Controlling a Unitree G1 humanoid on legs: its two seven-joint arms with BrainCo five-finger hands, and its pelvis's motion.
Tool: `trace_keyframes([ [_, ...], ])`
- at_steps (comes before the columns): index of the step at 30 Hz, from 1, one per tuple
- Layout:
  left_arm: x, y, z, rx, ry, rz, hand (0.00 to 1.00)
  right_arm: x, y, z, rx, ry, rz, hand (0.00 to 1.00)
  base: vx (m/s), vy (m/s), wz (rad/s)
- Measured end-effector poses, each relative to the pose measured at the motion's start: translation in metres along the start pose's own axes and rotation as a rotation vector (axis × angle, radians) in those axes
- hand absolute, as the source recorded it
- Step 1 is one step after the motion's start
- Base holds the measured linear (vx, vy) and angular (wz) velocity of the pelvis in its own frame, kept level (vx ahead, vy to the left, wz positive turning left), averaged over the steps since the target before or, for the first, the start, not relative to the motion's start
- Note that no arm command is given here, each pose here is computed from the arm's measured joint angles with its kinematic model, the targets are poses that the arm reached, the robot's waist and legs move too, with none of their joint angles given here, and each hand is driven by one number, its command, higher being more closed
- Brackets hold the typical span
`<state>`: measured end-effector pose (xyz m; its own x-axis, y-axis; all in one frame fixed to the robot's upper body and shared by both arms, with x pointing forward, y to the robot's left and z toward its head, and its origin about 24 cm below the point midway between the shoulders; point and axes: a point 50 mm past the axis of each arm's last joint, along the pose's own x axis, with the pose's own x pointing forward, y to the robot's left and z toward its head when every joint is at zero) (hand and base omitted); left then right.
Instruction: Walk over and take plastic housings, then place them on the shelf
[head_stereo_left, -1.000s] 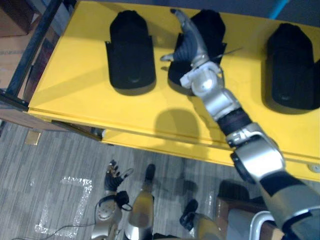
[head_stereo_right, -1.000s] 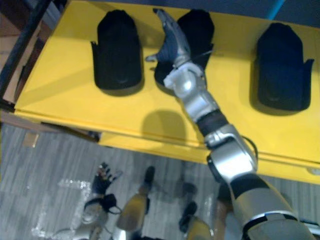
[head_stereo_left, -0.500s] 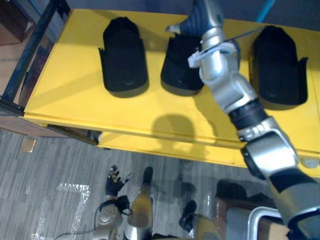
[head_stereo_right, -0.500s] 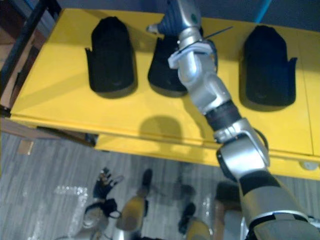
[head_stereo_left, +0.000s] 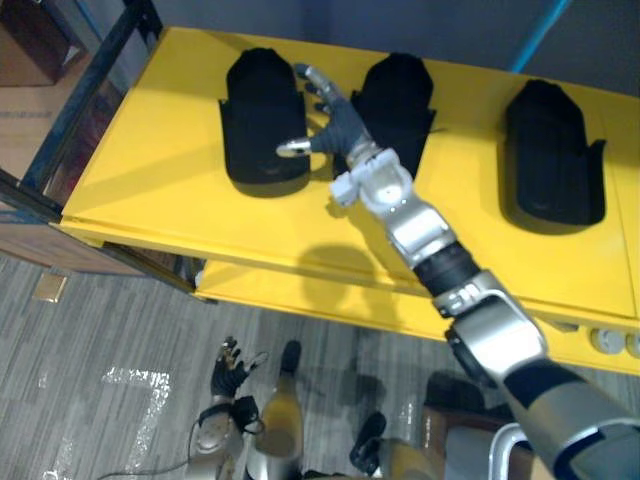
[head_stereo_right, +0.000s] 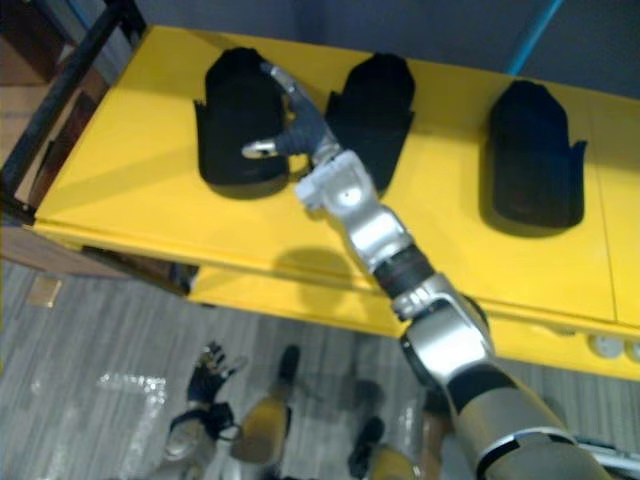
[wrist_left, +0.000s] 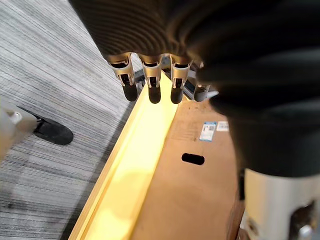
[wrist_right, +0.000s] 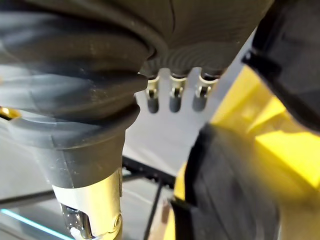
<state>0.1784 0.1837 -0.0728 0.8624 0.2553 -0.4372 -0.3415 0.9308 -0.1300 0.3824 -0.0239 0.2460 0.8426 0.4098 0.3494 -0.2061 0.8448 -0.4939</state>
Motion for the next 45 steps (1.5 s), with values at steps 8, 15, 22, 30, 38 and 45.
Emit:
trace_keyframes([
  [8, -0.001, 0.0, -0.002, -0.006, 0.007, 0.004, 0.0, -0.001, -0.026, -0.017, -0.096, 0.043, -0.171, 0.0, 0.0, 0.0, 0.0],
  [15, -0.001, 0.0, -0.002, -0.009, 0.006, 0.003, 0.0, 0.006, -0.043, 0.002, -0.179, -0.017, -0.218, 0.0, 0.0, -0.003, 0.01],
  [22, -0.001, 0.0, -0.002, -0.041, 0.012, 0.005, 0.0, 0.007, -0.039, 0.004, -0.199, -0.033, -0.178, 0.0, 0.02, -0.011, 0.03],
  [30, -0.002, -0.006, -0.003, -0.036, 0.017, -0.017, 0.0, 0.011, -0.034, 0.012, -0.259, -0.074, -0.154, 0.0, 0.0, 0.0, 0.0],
  [38, -0.002, -0.006, -0.003, -0.037, 0.014, -0.012, 0.0, 0.012, -0.023, 0.009, -0.315, -0.059, -0.09, 0.0, 0.0, -0.001, 0.0],
  [45, -0.001, -0.007, -0.002, -0.039, 0.008, -0.014, 0.0, 0.015, -0.024, 0.006, -0.354, -0.028, -0.075, 0.0, 0.0, 0.0, 0.0],
])
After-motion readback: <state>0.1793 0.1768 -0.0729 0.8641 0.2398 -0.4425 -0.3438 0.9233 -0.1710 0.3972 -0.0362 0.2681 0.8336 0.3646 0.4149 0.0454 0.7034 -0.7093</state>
